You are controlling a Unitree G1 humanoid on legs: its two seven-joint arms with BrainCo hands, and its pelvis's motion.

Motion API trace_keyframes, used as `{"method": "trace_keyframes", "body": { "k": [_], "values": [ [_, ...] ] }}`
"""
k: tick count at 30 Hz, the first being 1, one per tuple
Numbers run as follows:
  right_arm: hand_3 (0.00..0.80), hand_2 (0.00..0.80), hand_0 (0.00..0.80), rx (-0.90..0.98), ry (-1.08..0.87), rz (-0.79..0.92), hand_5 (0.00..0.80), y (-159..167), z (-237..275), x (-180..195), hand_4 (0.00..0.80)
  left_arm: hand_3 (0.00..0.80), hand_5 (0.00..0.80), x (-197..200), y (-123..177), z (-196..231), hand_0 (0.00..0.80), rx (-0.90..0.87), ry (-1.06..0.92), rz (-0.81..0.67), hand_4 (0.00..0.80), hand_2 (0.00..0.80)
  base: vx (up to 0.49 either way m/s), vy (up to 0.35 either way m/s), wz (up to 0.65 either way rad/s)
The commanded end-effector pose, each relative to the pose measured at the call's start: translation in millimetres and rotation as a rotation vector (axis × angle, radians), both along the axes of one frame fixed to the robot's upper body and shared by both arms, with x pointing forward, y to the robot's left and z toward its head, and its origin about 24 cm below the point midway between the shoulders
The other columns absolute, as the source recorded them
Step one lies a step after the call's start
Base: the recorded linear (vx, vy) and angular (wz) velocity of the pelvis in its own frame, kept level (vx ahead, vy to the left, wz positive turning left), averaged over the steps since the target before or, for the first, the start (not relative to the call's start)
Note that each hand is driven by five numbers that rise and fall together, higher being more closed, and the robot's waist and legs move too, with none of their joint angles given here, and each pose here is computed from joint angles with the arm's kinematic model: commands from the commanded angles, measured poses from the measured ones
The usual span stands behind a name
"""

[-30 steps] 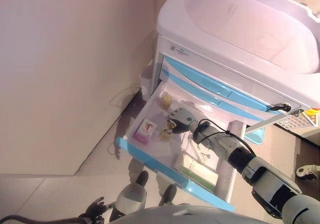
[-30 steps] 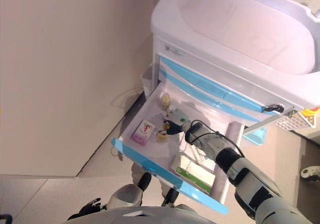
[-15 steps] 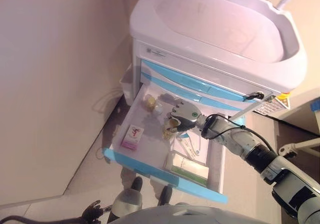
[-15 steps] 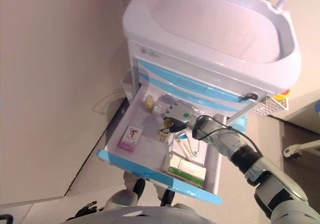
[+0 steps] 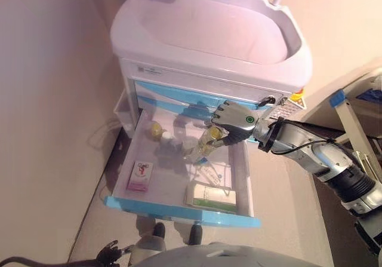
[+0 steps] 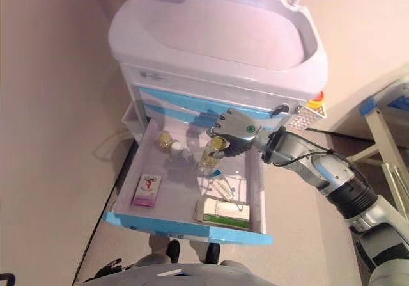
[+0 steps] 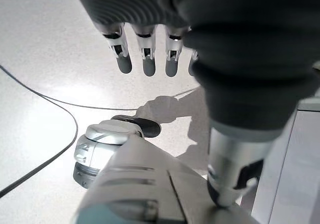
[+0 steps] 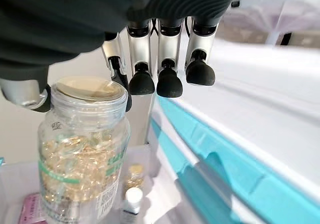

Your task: Open the drawer and pick up the medicine

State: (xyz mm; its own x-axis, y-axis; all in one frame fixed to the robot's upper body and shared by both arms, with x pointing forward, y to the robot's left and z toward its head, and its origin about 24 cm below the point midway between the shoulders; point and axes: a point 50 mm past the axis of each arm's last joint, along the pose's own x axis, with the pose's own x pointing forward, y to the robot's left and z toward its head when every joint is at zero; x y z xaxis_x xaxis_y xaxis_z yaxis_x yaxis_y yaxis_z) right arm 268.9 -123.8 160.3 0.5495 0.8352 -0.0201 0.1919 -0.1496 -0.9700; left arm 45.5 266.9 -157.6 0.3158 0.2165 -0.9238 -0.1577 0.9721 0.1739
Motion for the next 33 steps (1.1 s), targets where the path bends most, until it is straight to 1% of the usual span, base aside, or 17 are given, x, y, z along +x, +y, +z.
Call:
{"method": "trace_keyframes", "body": {
  "k": [1, 9, 15, 27, 33],
  "values": [
    [0.800, 0.800, 0.800, 0.061, -0.119, 0.045, 0.800, 2, 49, -1, 0.800, 0.000, 0.000, -7, -2, -3, 0.000, -0.003, 0.046, 0.032, 0.000, 0.000, -0.005, 0.031, -0.10],
    [0.800, 0.800, 0.800, 0.067, -0.165, 0.024, 0.800, -5, 88, -4, 0.800, 0.000, 0.000, -10, -4, -4, 0.000, -0.010, 0.056, 0.038, 0.000, 0.000, -0.004, 0.019, -0.09],
    [0.800, 0.800, 0.800, 0.068, -0.124, 0.020, 0.800, -9, 110, -4, 0.800, 0.000, 0.000, -14, -2, -4, 0.000, -0.008, 0.067, 0.036, 0.000, 0.000, 0.000, 0.001, -0.01],
    [0.800, 0.800, 0.800, 0.166, -0.069, -0.112, 0.800, -34, 146, 25, 0.800, 0.000, 0.000, -13, 3, -2, 0.000, 0.003, 0.081, 0.028, 0.000, 0.000, 0.004, -0.001, 0.01],
    [0.800, 0.800, 0.800, 0.245, -0.117, -0.214, 0.800, -53, 161, 44, 0.800, 0.000, 0.000, -9, 4, -1, 0.000, 0.002, 0.081, 0.022, 0.000, 0.000, 0.028, 0.000, 0.05]
  ]
}}
